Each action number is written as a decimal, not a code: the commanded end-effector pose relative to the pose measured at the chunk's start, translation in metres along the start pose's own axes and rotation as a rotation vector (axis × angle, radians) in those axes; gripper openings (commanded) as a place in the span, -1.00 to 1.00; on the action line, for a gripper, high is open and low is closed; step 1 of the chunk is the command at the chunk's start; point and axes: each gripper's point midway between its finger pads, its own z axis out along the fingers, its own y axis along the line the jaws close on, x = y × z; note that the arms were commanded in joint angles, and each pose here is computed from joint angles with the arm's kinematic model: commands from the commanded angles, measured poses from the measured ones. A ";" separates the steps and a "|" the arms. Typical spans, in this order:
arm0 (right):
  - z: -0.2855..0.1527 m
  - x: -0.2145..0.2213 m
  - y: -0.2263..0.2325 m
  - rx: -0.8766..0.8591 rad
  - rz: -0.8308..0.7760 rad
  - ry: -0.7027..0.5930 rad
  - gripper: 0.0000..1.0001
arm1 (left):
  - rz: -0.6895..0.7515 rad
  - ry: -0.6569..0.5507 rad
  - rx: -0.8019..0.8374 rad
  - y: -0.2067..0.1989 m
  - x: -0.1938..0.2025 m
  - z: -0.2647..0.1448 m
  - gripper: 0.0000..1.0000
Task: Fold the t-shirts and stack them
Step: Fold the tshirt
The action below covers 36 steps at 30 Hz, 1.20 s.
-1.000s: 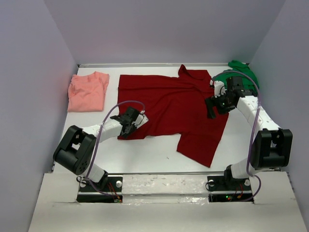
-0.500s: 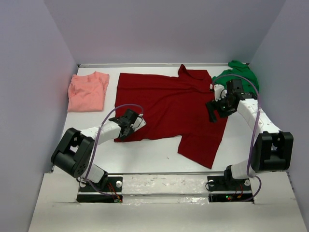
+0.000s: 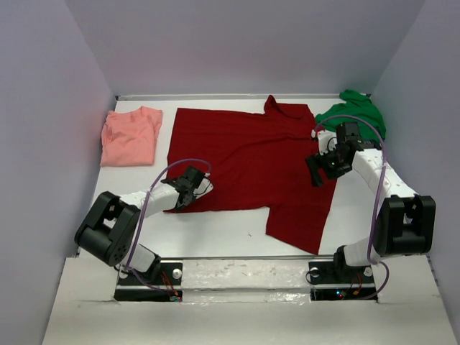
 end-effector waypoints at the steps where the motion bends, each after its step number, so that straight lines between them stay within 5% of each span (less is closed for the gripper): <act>1: -0.005 -0.005 0.002 -0.004 -0.010 -0.030 0.91 | 0.056 0.155 0.163 -0.037 0.045 -0.001 -1.00; 3: -0.006 -0.006 0.003 -0.007 -0.010 -0.034 0.91 | 0.045 0.140 0.147 -0.029 0.039 -0.005 -0.86; 4: -0.006 -0.005 0.003 -0.008 -0.010 -0.032 0.92 | 0.039 0.129 0.141 -0.026 0.035 -0.008 -0.51; 9: -0.004 -0.005 0.001 -0.005 -0.014 -0.023 0.92 | -0.010 0.003 0.095 0.007 0.000 -0.041 0.04; 20: -0.003 0.001 0.001 -0.007 -0.015 0.017 0.93 | -0.030 -0.061 0.023 0.049 -0.032 -0.076 0.15; 26: -0.009 0.026 0.008 -0.030 -0.027 0.102 0.75 | -0.033 -0.075 0.122 0.024 -0.024 -0.075 -0.08; 30: -0.012 0.042 0.014 -0.040 -0.030 0.137 0.41 | -0.036 -0.059 0.167 0.001 -0.005 -0.066 -0.28; 36: -0.013 0.056 0.016 -0.031 -0.030 0.170 0.37 | -0.035 -0.038 0.234 -0.025 0.018 -0.061 -0.28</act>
